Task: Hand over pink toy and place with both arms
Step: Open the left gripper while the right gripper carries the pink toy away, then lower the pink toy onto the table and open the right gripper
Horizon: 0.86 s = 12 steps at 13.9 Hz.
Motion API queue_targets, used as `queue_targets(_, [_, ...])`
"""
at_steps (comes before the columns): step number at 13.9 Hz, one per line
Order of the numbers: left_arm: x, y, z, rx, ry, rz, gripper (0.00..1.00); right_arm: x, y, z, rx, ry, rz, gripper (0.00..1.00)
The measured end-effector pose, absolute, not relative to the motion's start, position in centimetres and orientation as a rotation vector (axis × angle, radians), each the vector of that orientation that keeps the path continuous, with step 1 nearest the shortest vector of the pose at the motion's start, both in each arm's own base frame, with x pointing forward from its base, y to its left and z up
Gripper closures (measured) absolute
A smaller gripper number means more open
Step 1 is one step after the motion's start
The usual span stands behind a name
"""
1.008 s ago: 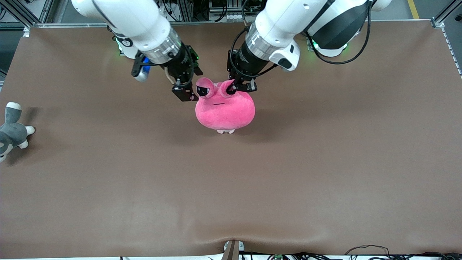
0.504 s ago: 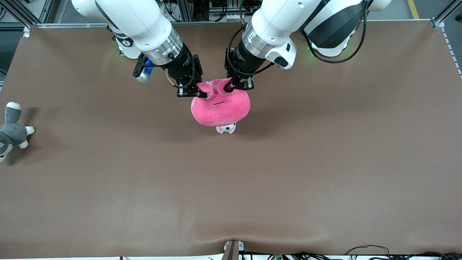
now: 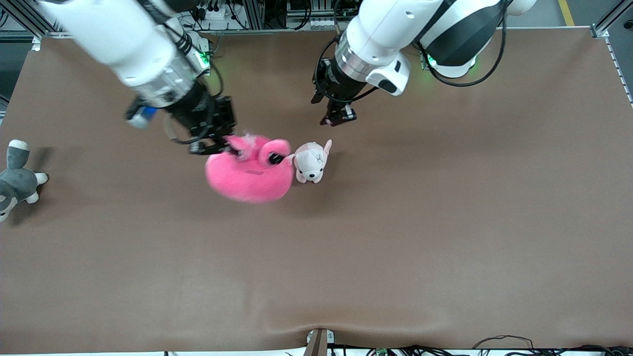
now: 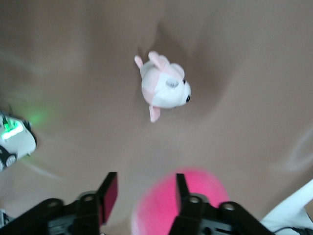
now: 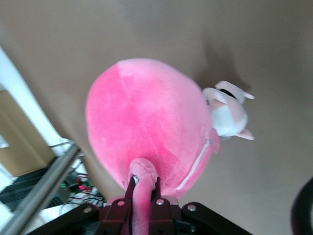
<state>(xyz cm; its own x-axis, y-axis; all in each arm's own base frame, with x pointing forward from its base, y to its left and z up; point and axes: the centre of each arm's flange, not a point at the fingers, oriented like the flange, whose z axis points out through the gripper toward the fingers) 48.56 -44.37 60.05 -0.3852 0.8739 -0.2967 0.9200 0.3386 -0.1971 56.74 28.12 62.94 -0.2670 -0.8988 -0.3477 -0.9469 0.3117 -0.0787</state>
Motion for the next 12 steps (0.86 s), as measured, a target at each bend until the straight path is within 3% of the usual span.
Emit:
queue_targets(3, [50.3,-38.8,61.0,1.921,2.344,-0.398,0.04,58.5,21.8,63.3,-1.799,2.208,0.169,0.88])
queue_targets(4, [50.8,-36.5,61.2,2.049,2.279,-0.366,0.00,59.2,18.9,63.6,-1.842,2.198,0.162,0.88])
queue_targets(9, [55.2,-23.6,61.8,2.420,1.940,-0.366,0.00,61.4,-0.5,62.8,-1.874,2.228,0.139,0.88])
queue_targets(12, [56.4,-19.8,60.5,2.598,1.785,-0.330,0.00,62.1,-7.8,55.7,-1.907,2.141,0.346,0.88])
